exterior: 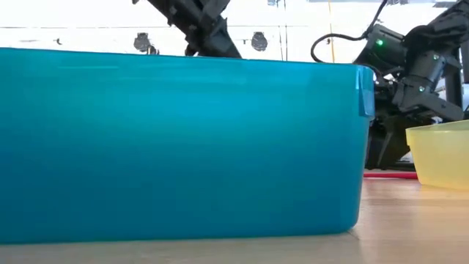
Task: Pick & Place Kitchen Items
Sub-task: Put the red spatula into the pink bin
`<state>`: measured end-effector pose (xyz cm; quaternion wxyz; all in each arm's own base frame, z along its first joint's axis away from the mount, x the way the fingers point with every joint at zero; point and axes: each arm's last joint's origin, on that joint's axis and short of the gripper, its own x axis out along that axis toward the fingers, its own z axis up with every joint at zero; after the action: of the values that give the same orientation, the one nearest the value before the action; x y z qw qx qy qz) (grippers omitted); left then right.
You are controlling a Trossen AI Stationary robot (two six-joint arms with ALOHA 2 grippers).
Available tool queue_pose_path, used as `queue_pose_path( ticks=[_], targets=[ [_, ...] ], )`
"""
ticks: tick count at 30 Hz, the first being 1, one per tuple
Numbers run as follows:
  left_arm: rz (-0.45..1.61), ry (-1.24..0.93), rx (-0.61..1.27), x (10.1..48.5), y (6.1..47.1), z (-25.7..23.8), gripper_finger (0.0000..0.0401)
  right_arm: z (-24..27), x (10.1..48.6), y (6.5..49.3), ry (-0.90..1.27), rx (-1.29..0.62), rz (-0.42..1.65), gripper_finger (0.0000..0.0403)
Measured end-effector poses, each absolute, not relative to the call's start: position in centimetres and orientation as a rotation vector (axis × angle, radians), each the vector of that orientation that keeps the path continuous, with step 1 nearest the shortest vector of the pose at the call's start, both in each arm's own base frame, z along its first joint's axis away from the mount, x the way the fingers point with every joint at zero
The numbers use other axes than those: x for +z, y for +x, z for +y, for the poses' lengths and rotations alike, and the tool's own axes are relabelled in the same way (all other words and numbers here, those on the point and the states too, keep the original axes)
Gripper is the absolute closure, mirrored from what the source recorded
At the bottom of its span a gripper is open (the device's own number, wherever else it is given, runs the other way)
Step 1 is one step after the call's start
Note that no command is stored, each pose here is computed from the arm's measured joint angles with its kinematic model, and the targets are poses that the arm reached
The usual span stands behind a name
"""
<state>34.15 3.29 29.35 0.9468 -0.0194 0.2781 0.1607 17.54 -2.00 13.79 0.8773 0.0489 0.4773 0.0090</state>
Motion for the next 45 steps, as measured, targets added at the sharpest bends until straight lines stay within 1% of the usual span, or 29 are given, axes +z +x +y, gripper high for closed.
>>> queue_pose_path(
  ticks=[5, 9, 12, 15, 17, 20, 24, 26, 28, 34, 40, 45],
  targets=[
    [0.608, -0.087, 0.386, 27.9, 34.6, 5.3, 0.0281, -2.0, 13.1, 17.9, 0.111, 0.022, 1.021, 0.0239],
    [0.623, -0.083, 0.398, 26.6, 35.5, 6.2, 0.0281, -2.1, 12.0, 18.5, 0.132, 0.011, 1.061, 0.0239],
    [0.624, -0.098, 0.37, 25.5, 36.3, 6.6, 0.0281, -2.3, 11.3, 19.1, 0.118, -0.015, 1.059, 0.0239],
    [0.606, -0.104, 0.293, 24.7, 37.2, 6.8, 0.0281, -2.5, 11.0, 19.3, 0.084, -0.065, 1.066, 0.024],
    [0.593, -0.099, 0.255, 24.1, 37.8, 6.8, 0.0281, -2.7, 10.8, 19.3, 0.079, -0.077, 1.071, 0.0247],
    [0.602, -0.09, 0.217, 23.2, 38.3, 6.8, 0.0281, -2.7, 10.7, 19.4, 0.076, -0.09, 1.074, 0.0279],
    [0.614, -0.07, 0.202, 22.5, 38.6, 6.9, 0.0281, -2.7, 10.6, 19.4, 0.082, -0.096, 1.075, 0.0345],
    [0.617, -0.066, 0.2, 22.3, 38.7, 6.9, 0.0281, -2.6, 10.7, 19.4, 0.103, -0.055, 1.064, 0.0377],
    [0.62, -0.074, 0.202, 22.2, 38.7, 6.9, 0.0281, -2.6, 10.9, 19.5, 0.115, -0.034, 1.037, 0.0389],
    [0.63, -0.084, 0.174, 21.8, 38.9, 6.8, 0.0281, -2.6, 11.5, 20.3, 0.128, -0.024, 0.922, 0.0367],
    [0.603, -0.082, 0.166, 21.5, 39.3, 6.8, 0.0281, -2.6, 12.0, 20.9, 0.109, 0.004, 0.839, 0.0385],
    [0.541, -0.075, 0.154, 20.9, 40.3, 6.9, 0.0281, -2.3, 12.5, 21.5, 0.132, 0.093, 0.766, 0.0383]
  ],
)
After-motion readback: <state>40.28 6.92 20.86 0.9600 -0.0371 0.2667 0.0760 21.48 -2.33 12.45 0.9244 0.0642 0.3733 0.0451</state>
